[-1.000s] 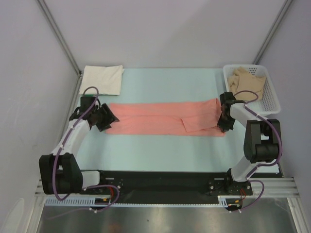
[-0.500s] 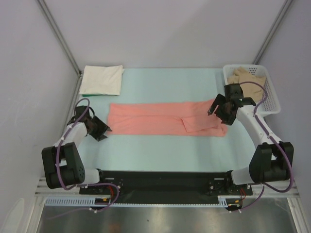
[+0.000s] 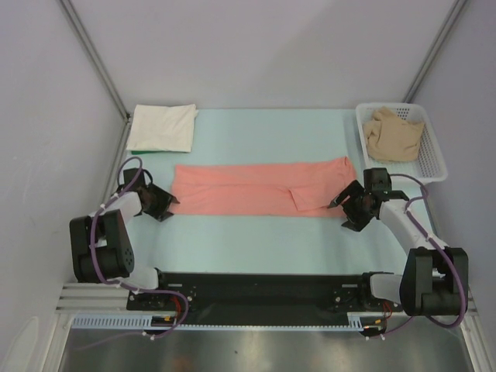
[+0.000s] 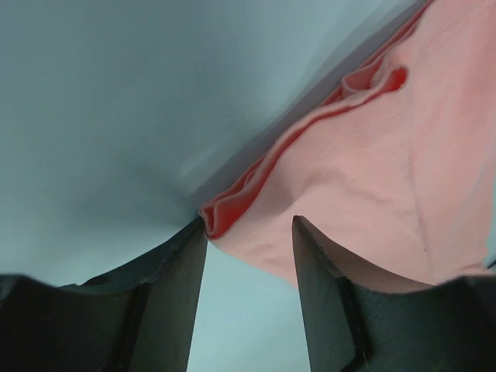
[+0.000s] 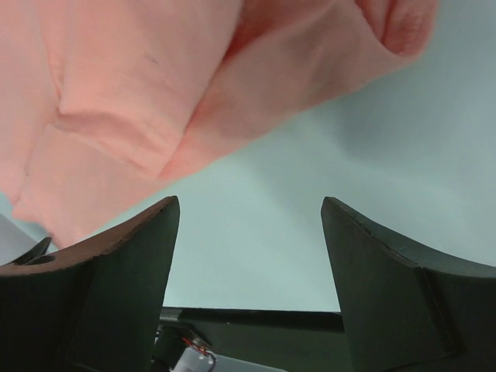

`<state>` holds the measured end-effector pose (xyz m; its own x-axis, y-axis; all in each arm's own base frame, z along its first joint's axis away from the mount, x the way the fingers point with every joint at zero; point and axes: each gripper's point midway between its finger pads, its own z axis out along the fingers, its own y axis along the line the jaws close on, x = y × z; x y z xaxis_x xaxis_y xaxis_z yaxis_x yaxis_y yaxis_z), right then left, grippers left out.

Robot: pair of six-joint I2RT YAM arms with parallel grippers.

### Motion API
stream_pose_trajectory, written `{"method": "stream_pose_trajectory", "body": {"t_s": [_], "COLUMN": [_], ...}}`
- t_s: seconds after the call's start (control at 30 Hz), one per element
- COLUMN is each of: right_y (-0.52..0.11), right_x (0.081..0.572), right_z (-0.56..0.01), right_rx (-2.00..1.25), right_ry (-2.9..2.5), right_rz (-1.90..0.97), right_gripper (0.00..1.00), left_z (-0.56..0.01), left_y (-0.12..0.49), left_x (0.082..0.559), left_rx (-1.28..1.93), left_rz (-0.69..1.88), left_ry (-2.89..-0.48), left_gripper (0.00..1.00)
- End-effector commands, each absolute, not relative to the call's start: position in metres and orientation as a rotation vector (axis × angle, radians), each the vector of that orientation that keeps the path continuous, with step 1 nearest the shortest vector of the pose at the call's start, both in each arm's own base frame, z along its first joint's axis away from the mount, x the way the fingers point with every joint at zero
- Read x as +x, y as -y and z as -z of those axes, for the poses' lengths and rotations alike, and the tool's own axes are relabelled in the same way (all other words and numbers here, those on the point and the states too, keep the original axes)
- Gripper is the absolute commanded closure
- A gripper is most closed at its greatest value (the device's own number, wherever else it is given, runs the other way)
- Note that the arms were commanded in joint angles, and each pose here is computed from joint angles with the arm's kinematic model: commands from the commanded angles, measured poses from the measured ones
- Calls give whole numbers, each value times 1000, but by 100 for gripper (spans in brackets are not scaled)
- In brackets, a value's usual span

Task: Fold and stack the t-shirts
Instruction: Fold the tshirt

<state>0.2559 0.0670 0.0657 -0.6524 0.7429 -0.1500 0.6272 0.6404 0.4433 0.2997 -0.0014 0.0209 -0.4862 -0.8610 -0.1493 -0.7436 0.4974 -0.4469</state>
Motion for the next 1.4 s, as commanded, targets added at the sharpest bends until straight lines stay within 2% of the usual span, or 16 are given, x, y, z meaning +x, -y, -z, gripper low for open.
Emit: {"method": "stream_pose_trajectory", "body": {"t_s": [0.0,0.33,0.37,0.47,0.57,0.6,0.7,0.87,1.03,1.17,1.3,1.33,1.37], "right_y": [-74,-62,-60,-56,-52,-51,-47,-49,-56,-54,-66,-72,-72], "right_x": [275,273,274,275,276,278,283,293,308,341,387,411,414], "right_z": [-71,-60,-58,-51,-43,-42,-37,-19,-4,-4,-9,-20,-6], "right_rx": [1117,1216,1226,1254,1241,1228,1204,1201,1121,1029,827,786,764], "right_ry": [-2457,-2433,-2430,-2438,-2446,-2447,-2456,-2464,-2494,-2505,-2521,-2492,-2535], "right_rz": [-606,-561,-547,-531,-495,-490,-440,-407,-338,-286,-237,-257,-219], "right_gripper": [20,17,18,23,33,37,39,29,34,45,46,46,45], "left_z": [-11,1,3,12,20,19,8,-13,-16,-11,-7,-7,-8], "left_y": [-15,-19,-19,-14,-15,-16,-15,-4,18,24,24,24,24], "left_x": [304,277,273,268,265,265,259,244,218,193,176,173,168], "left_rx": [-1380,-1460,-1468,-1472,-1484,-1476,-1488,-1490,-1482,-1518,-1519,-1520,-1509], "left_rz": [357,255,242,260,242,230,209,54,-147,-234,-198,-195,-190], "left_ry": [-2345,-2389,-2402,-2434,-2448,-2462,-2466,-2466,-2605,-2653,-2639,-2636,-2632], "left_gripper": [46,53,56,79,100,100,100,100,100,100,100,100,100]}}
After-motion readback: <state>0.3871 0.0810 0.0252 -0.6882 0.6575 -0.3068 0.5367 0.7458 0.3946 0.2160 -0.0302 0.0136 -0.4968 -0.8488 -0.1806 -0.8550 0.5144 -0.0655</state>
